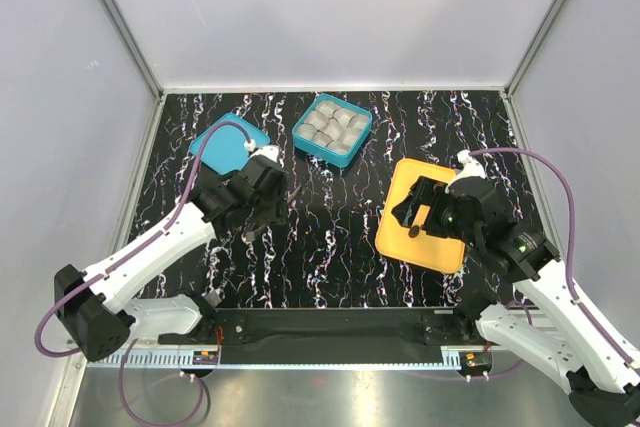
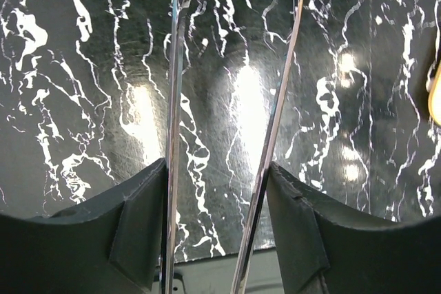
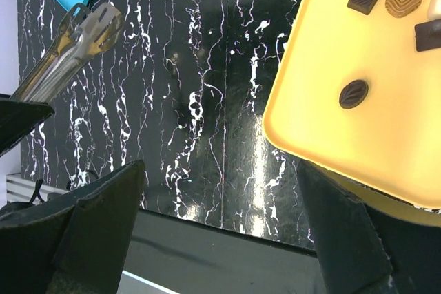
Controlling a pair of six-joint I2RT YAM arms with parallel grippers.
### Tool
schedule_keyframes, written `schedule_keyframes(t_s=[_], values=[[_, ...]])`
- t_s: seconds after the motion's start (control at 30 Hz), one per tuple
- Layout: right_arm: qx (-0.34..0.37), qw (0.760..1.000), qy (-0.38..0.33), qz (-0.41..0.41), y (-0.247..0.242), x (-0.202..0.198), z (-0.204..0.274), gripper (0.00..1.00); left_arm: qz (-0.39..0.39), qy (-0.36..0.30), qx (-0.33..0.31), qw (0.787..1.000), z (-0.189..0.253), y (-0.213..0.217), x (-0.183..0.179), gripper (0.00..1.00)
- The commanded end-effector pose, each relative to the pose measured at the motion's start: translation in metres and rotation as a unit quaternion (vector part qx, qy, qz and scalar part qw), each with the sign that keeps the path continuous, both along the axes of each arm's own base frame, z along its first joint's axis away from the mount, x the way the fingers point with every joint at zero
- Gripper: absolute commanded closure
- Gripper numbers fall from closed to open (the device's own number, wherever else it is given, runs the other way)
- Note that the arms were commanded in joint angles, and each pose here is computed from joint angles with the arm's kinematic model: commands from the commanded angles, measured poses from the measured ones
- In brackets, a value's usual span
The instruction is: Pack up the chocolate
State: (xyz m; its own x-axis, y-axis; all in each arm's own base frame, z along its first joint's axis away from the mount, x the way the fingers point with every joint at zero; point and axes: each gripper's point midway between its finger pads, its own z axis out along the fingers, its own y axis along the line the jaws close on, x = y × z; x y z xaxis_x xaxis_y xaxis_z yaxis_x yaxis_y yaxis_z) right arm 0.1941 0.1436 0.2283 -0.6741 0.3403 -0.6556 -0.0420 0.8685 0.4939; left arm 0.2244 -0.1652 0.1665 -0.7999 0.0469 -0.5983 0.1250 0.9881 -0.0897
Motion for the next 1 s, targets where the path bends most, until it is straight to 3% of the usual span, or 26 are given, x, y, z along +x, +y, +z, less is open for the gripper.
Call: schedule_keyframes(t_s=[0.0, 0.47, 0.7, 0.97], values=[[0.004, 1.0, -0.011, -0.005, -0.002, 0.0, 0.015, 0.0, -0.04, -0.029, -0.027, 0.998, 0.026, -0.019, 0.002, 0.41], [0.011, 0.994, -0.102, -0.027, -0.027, -0.006, 0.082, 0.0, -0.198, -0.081, -0.023, 0.976, 0.061, -0.148, -0.012, 0.44], [0.028, 0.986, -0.147, -0.074, -0.054, -0.015, 0.108, 0.0, -0.266, -0.067, -0.026, 0.961, 0.038, -0.221, -0.029, 0.45], [0.047, 0.974, -0.193, -0.112, -0.078, -0.027, 0.129, 0.0, -0.292, -0.054, -0.016, 0.955, 0.017, -0.254, -0.039, 0.46]])
